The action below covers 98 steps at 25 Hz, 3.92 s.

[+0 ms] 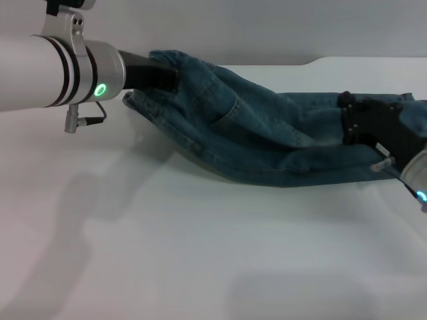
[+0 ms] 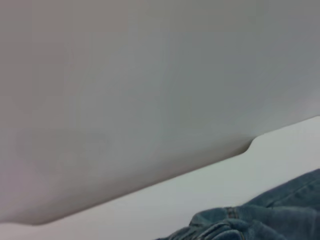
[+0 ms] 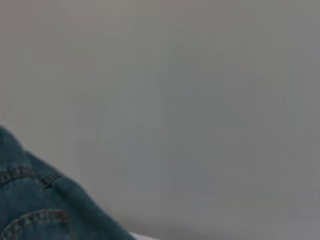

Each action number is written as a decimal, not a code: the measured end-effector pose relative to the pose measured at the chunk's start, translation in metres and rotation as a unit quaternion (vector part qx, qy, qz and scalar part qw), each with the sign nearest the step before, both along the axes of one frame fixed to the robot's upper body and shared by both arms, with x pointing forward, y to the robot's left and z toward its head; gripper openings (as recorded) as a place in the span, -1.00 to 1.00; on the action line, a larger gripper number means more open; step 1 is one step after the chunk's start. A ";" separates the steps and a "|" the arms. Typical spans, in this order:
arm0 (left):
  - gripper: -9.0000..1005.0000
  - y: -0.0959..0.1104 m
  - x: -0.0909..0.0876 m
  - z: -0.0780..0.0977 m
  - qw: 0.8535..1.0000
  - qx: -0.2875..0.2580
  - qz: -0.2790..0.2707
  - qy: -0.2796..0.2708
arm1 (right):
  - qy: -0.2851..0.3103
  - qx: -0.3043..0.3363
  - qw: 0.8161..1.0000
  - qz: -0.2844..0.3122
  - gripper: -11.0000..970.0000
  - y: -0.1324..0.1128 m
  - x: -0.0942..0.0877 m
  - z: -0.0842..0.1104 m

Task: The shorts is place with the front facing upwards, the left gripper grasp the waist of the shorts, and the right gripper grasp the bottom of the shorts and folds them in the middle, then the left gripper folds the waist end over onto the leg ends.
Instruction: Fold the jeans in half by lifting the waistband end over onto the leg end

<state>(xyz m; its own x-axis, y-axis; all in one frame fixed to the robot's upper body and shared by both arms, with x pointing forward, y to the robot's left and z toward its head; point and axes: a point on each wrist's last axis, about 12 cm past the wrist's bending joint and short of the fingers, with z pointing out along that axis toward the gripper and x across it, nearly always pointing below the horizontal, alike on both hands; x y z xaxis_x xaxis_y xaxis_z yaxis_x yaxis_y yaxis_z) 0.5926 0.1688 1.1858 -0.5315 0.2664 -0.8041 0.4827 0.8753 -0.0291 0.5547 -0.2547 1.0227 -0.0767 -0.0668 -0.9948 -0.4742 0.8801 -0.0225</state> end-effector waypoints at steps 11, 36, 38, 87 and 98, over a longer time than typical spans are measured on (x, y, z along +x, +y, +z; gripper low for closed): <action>-0.85 -0.004 -0.008 0.016 1.000 -0.005 -0.013 -0.023 | -0.005 -0.002 1.000 0.020 -0.98 0.018 0.019 0.011; -0.85 -0.015 -0.020 0.048 0.996 -0.013 -0.045 -0.081 | 0.080 -0.024 0.991 0.103 -0.98 0.087 0.032 0.009; -0.85 -0.017 -0.021 0.051 0.995 -0.014 -0.049 -0.089 | 0.090 -0.022 0.990 0.108 -0.98 0.095 0.033 0.009; -0.83 -0.041 -0.038 0.049 0.986 -0.053 -0.106 -0.121 | 0.118 -0.026 0.987 0.106 -0.98 0.127 0.026 0.004; -0.82 -0.050 -0.042 0.050 0.983 -0.058 -0.120 -0.128 | 0.126 -0.048 0.980 0.145 -0.98 0.154 0.028 0.012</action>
